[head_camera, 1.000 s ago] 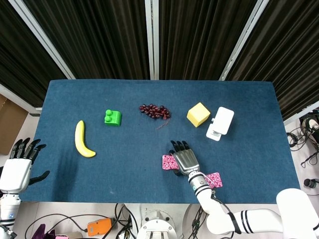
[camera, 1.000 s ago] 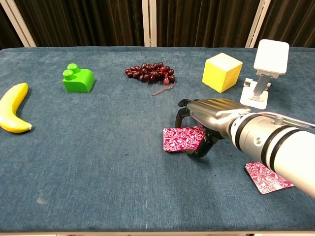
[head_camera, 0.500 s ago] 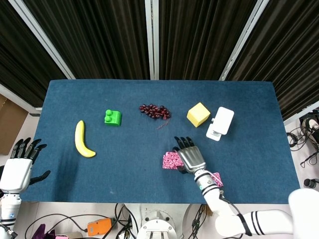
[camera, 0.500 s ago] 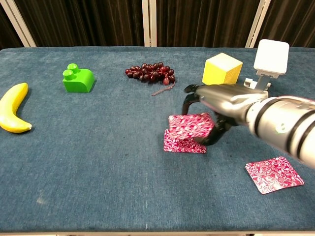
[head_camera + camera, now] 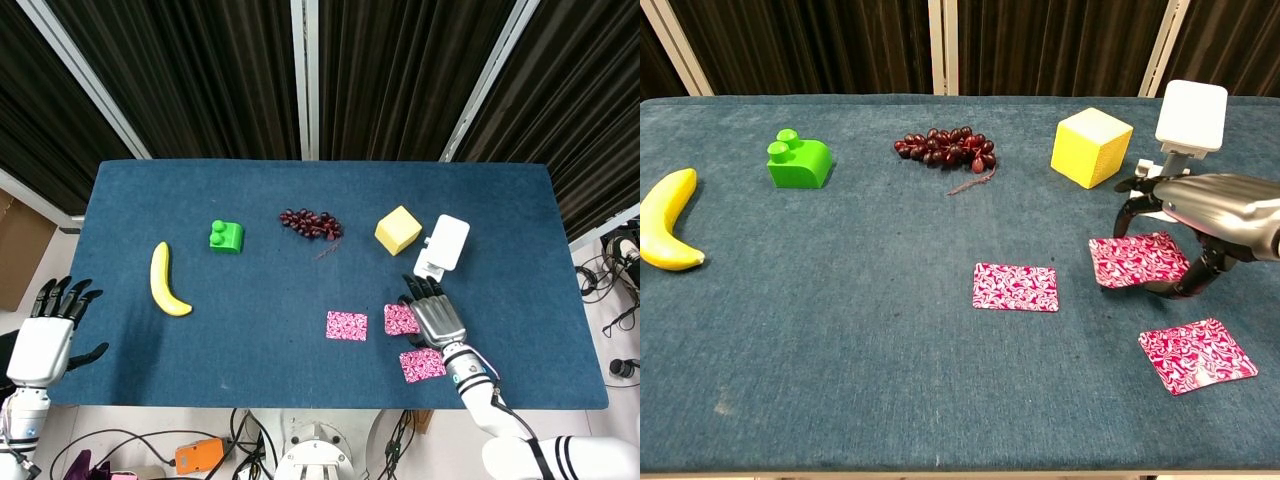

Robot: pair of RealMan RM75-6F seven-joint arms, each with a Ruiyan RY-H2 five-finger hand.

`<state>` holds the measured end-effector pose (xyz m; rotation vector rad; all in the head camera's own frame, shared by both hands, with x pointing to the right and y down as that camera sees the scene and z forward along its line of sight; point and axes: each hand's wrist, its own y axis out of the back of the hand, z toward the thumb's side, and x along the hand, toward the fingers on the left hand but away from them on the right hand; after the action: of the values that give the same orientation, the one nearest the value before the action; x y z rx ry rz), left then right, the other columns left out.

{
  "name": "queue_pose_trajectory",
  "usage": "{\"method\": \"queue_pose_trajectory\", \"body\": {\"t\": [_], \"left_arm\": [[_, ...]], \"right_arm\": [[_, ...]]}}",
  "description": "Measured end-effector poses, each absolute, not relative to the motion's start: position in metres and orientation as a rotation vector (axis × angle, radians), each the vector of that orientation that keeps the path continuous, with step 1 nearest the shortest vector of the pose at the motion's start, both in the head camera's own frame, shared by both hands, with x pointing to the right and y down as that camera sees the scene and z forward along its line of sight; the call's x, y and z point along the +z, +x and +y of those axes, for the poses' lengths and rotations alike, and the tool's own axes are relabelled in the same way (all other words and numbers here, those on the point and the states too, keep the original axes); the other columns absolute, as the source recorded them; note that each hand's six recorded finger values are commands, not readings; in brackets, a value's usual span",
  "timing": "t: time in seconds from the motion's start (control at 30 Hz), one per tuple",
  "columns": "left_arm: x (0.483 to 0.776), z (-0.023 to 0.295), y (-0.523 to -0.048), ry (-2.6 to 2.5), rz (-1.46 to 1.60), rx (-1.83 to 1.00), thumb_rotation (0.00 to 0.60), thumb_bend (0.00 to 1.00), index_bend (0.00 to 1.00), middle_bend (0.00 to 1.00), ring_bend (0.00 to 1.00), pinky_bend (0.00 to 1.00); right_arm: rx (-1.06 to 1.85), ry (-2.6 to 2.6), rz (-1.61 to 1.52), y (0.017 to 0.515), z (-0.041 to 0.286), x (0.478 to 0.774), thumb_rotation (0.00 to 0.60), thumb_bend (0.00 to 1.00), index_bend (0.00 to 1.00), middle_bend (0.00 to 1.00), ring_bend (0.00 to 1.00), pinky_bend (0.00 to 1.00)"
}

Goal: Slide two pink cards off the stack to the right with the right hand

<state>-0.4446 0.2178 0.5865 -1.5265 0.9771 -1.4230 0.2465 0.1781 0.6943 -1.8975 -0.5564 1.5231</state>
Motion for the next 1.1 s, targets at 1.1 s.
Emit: {"method": "queue_pose_trajectory", "body": {"t": [1.1], "left_arm": [[0.581,0.215,-0.454,-1.503,1.009,-1.441,0.6,0.07,0.21,0.12,0.02,0.0]], "right_arm": [[1.147,-1.78,-0.821,0.292,0.178,0.581,0.6,0.48,0.05,0.06,0.0,0.0]]}}
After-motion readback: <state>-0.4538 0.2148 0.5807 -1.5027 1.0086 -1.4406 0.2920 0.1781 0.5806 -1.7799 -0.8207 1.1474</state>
